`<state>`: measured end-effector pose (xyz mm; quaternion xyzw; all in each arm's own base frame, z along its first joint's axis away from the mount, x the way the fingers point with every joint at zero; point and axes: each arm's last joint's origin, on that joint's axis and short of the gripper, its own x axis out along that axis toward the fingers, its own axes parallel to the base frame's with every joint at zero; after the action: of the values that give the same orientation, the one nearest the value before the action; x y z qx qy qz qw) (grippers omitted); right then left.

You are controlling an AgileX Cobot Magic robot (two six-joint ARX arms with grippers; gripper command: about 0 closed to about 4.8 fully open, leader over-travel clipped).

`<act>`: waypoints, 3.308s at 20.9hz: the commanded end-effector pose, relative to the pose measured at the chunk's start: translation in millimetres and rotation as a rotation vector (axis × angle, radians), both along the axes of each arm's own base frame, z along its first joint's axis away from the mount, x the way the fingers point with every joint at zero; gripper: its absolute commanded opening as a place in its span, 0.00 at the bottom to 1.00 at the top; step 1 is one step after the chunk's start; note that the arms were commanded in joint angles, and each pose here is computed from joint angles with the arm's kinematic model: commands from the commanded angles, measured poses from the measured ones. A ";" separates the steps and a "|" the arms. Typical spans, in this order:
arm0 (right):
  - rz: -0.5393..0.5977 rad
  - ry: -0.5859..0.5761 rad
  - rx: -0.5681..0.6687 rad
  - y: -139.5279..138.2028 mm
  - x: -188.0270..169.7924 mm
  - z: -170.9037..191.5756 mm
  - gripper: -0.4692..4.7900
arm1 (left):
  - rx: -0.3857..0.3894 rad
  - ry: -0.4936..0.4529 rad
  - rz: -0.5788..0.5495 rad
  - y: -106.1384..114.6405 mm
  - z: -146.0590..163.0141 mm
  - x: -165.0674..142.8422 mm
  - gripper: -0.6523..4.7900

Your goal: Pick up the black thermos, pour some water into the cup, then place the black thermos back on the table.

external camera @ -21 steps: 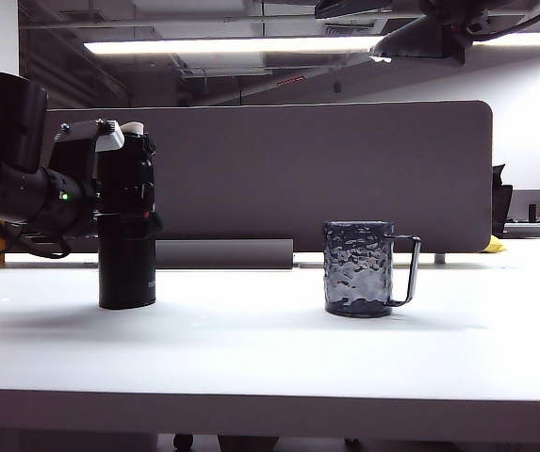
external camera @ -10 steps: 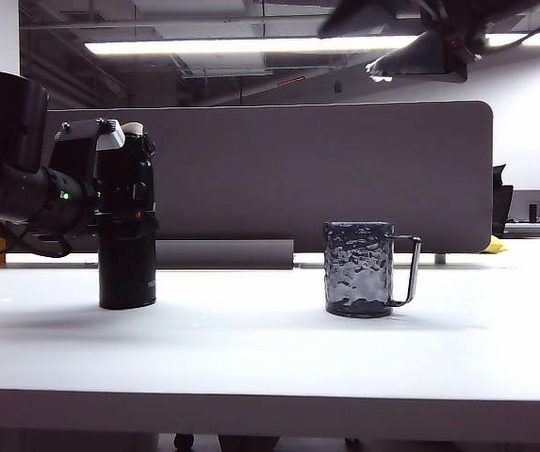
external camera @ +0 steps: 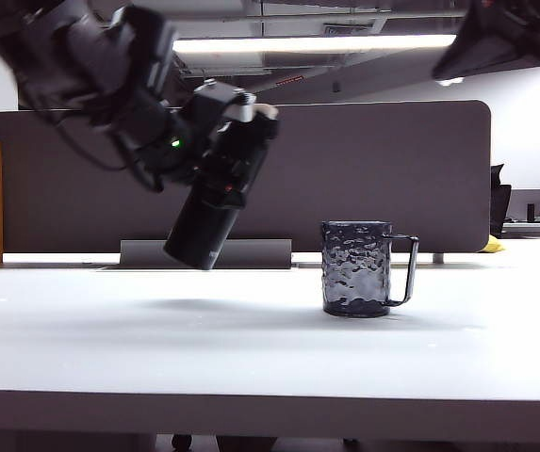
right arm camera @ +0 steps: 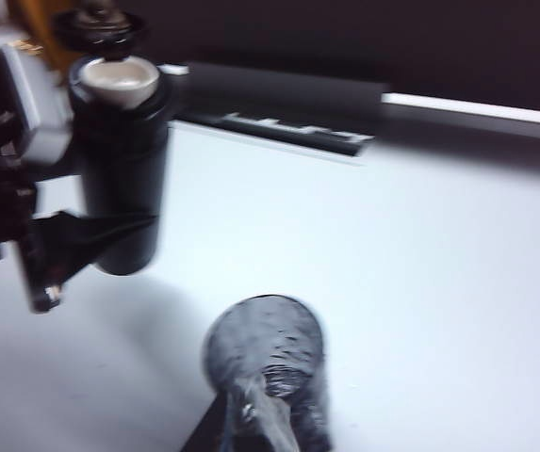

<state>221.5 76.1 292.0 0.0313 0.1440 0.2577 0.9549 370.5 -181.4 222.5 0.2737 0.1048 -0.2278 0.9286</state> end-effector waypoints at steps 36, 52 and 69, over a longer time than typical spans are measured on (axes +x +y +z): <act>0.139 0.142 -0.205 5.9 24.2 -27.1 0.08 | 1.112 -0.891 -0.308 -57.3 22.4 18.3 0.11; 0.201 0.151 -0.202 8.1 25.0 -30.9 0.08 | 1.134 -1.000 -0.295 -46.9 30.0 23.9 0.11; 0.203 0.151 -0.203 8.5 24.8 -30.9 0.08 | 1.134 -1.052 -0.262 -52.0 37.0 20.9 0.11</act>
<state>245.9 84.2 258.3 -0.0595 0.2520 0.3306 0.9076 393.8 -233.3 239.5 0.8014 -0.2523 -0.1304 0.5265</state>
